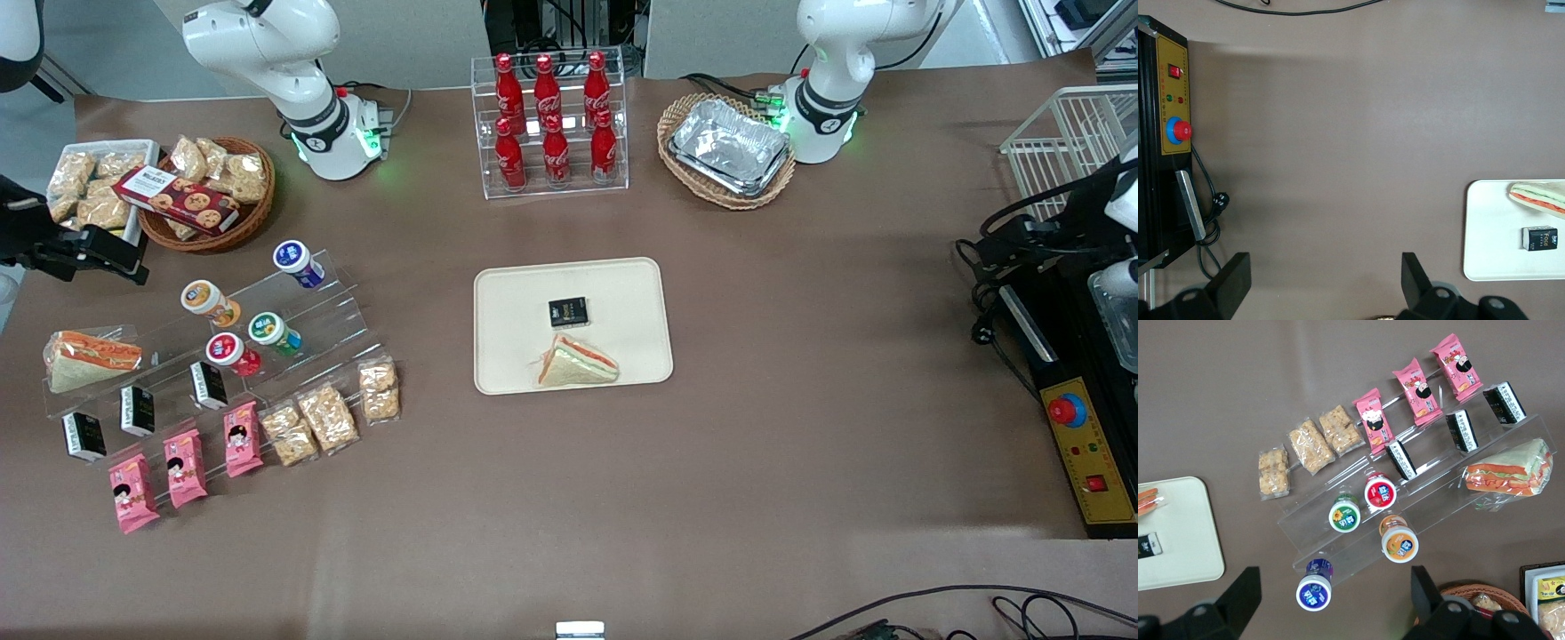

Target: Place green gum on tray

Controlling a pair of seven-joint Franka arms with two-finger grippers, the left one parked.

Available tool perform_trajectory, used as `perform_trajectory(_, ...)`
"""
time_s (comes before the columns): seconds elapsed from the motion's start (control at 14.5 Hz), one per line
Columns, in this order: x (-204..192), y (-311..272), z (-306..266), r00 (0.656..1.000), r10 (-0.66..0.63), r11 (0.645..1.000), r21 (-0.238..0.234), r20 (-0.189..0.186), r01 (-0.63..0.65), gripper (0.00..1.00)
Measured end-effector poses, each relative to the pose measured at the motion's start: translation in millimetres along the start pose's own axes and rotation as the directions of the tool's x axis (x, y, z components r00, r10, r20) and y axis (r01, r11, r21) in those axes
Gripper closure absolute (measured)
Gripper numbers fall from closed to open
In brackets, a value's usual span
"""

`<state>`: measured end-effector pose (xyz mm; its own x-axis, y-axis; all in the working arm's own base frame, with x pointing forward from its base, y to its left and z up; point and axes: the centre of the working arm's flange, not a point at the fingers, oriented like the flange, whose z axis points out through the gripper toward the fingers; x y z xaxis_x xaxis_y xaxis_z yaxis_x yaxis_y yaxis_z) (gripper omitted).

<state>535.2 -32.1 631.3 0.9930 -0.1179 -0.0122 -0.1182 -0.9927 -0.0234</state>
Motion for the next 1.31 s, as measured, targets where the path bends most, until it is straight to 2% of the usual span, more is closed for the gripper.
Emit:
perform_trajectory(0.83,0,-11,3,1.000,-0.022,1.000,-0.001,0.007,0.022,0.00)
perform_trajectory(1.31,-2,-24,8,0.995,-0.095,0.995,-0.014,0.025,0.096,0.00)
